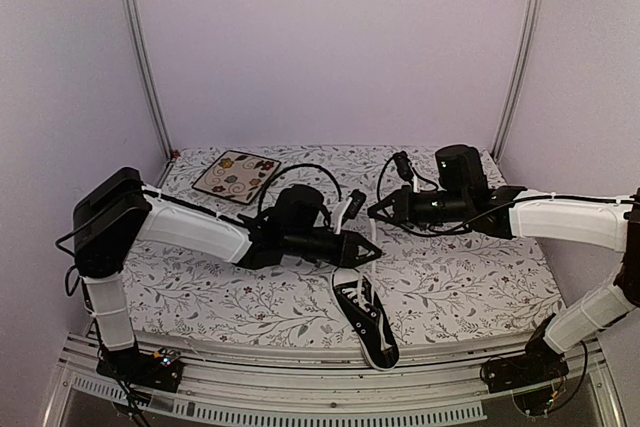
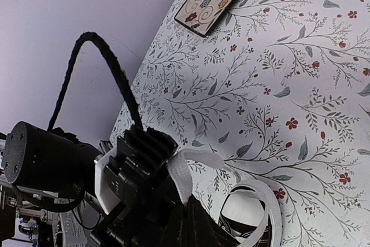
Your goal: Tie the shoes
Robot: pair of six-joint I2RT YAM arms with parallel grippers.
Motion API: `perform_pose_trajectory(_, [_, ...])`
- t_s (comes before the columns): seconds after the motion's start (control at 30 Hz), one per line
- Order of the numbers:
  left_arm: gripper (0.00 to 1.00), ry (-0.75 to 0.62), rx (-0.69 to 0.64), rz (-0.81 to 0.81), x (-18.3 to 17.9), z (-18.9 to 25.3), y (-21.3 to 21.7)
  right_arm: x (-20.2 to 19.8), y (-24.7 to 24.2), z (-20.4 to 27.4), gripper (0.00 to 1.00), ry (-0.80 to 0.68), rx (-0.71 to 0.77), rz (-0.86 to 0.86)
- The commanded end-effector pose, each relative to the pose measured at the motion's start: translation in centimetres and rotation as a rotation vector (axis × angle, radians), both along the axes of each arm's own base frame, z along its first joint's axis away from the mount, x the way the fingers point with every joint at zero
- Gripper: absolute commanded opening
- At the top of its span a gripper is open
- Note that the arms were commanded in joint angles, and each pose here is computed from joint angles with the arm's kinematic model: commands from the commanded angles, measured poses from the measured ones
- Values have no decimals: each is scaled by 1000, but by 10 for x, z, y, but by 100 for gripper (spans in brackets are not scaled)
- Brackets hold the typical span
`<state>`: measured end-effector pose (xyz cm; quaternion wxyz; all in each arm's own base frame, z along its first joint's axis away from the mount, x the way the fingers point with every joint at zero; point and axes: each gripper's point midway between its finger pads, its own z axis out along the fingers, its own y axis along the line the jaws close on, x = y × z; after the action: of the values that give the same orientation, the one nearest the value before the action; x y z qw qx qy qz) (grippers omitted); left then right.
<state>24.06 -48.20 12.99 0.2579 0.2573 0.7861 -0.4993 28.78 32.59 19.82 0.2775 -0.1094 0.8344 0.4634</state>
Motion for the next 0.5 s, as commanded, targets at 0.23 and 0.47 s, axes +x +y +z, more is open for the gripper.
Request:
perform_pose_trajectory(0.23, [0,-23,-6,-19,1,4,-3,3,3,5,2,-5,13,-1])
perform_pose_trajectory(0.47, [0,-52,-39,-32,-16,9,11,2,37,-10,2,19,-42,67])
